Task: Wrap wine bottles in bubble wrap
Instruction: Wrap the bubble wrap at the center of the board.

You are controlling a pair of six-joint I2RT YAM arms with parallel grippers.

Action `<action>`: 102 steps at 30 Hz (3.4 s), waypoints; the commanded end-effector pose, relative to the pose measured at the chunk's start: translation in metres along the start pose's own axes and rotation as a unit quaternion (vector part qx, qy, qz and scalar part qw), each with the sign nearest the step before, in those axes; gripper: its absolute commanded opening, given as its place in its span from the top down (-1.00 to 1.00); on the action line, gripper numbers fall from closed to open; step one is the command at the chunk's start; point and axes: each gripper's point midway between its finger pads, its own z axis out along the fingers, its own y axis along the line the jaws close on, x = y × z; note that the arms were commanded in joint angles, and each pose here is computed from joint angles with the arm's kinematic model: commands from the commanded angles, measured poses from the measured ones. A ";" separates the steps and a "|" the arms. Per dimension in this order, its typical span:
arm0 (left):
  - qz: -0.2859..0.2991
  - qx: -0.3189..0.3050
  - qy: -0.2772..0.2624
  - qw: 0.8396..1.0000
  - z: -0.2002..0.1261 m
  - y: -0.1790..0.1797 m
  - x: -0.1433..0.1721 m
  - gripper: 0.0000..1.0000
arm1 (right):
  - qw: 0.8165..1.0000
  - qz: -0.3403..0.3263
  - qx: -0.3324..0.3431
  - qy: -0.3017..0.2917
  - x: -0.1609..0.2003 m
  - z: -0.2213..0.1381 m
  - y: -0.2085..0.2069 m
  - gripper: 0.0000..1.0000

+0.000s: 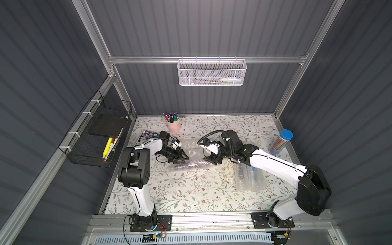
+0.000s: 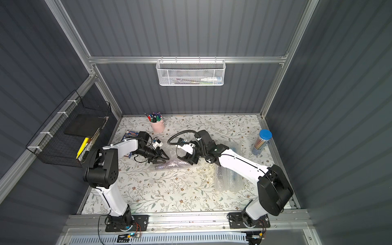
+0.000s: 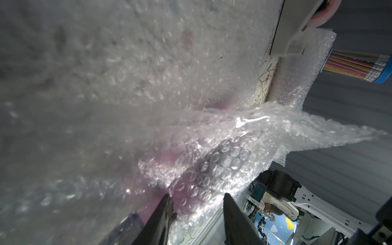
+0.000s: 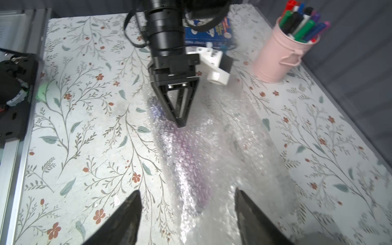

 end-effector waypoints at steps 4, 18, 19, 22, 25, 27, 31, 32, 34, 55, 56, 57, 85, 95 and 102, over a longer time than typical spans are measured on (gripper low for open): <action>0.008 -0.003 0.013 1.000 0.001 -0.001 0.000 0.14 | 0.997 -0.060 -0.057 0.012 -0.001 0.040 0.003 -0.69; 0.038 -0.018 0.001 0.999 -0.020 -0.018 -0.008 0.09 | 0.962 0.040 -0.233 0.133 0.071 0.079 0.025 -0.73; 0.040 -0.017 -0.001 0.999 -0.022 -0.020 -0.010 0.09 | 0.960 0.050 -0.239 0.137 0.073 0.079 0.027 -0.73; 0.048 -0.023 -0.009 0.999 -0.030 -0.025 -0.012 0.08 | 0.956 0.061 -0.249 0.143 0.080 0.081 0.033 -0.73; 0.051 -0.034 -0.011 0.998 -0.036 -0.026 -0.009 0.06 | 0.955 0.055 -0.249 0.150 0.087 0.082 0.039 -0.73; 0.068 -0.040 -0.029 0.996 -0.048 -0.036 -0.017 0.06 | 0.956 0.048 -0.241 0.162 0.093 0.083 0.042 -0.72; 0.081 -0.051 -0.042 0.995 -0.061 -0.043 -0.015 0.04 | 0.956 0.054 -0.225 0.180 0.102 0.089 0.046 -0.69; 0.086 -0.052 -0.044 0.994 -0.063 -0.045 -0.014 0.04 | 0.956 0.058 -0.216 0.189 0.106 0.091 0.045 -0.68; 0.098 -0.059 -0.050 0.992 -0.068 -0.048 -0.013 0.04 | 0.955 0.068 -0.208 0.199 0.110 0.093 0.045 -0.65; 0.440 -0.168 -0.104 0.876 -0.088 -0.057 0.028 -0.13 | 0.910 0.244 -0.296 0.159 0.107 0.083 0.068 0.14; 0.466 -0.171 -0.109 0.861 -0.089 -0.058 0.031 -0.15 | 0.904 0.252 -0.308 0.156 0.106 0.081 0.069 0.14; 0.495 -0.174 -0.107 0.845 -0.089 -0.057 0.036 -0.23 | 0.898 0.263 -0.318 0.152 0.106 0.080 0.070 0.14; 0.824 -0.290 0.078 0.480 0.055 -0.012 0.036 -0.62 | 0.858 0.293 -0.379 0.182 0.122 0.077 0.077 0.05; 0.805 -0.258 0.096 0.526 0.067 -0.014 0.043 0.05 | 0.867 0.284 -0.372 0.172 0.109 0.075 0.070 -0.24; 0.757 -0.190 0.120 0.614 0.075 -0.013 0.068 0.10 | 0.894 0.251 -0.336 0.160 0.083 0.044 0.053 -0.49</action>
